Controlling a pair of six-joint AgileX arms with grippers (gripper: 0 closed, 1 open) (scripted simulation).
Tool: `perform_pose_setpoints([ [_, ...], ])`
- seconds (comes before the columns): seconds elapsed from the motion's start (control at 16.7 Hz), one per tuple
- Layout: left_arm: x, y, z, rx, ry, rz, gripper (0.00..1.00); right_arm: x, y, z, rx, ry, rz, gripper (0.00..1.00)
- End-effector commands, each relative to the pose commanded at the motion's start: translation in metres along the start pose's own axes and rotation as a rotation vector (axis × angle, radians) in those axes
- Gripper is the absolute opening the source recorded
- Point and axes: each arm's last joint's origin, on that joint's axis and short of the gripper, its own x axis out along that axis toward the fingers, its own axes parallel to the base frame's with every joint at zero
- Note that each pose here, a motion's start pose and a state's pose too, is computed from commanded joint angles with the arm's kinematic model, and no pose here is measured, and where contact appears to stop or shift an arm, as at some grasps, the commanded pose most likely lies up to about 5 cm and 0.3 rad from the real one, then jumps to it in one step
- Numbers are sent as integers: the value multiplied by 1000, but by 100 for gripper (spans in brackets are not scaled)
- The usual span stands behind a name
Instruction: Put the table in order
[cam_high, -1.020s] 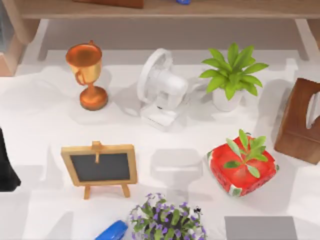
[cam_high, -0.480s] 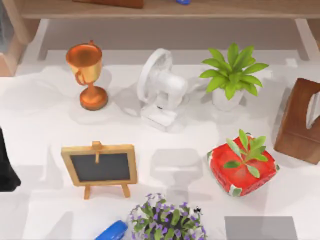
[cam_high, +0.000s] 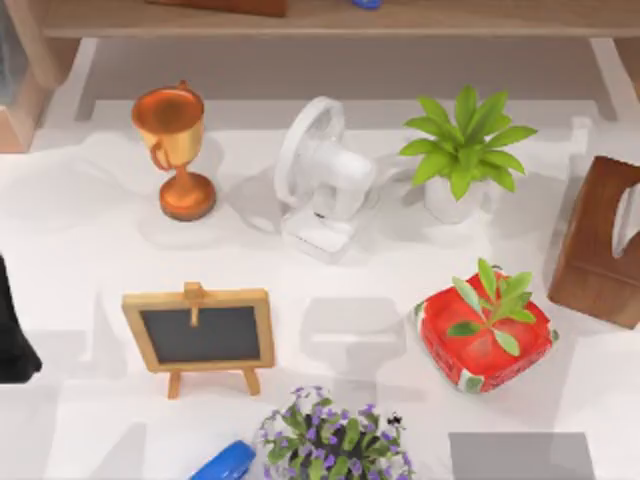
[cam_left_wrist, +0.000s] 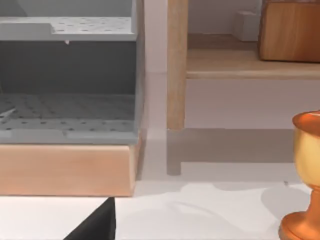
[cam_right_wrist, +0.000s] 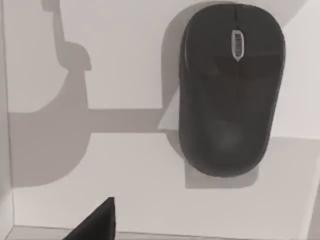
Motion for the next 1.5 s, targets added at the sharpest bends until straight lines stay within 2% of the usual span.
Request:
perform_pose_setpoints([
  [0.3, 0, 0, 0, 0, 0, 0, 100, 52, 2, 15, 2, -6, 1, 100],
  [0.66, 0, 0, 0, 0, 0, 0, 100, 58, 1, 16, -1, -5, 2, 100],
  [1.44, 0, 0, 0, 0, 0, 0, 100, 58, 1, 16, -1, -5, 2, 2],
  [1.5, 0, 0, 0, 0, 0, 0, 100, 58, 1, 16, -1, -5, 2, 0],
])
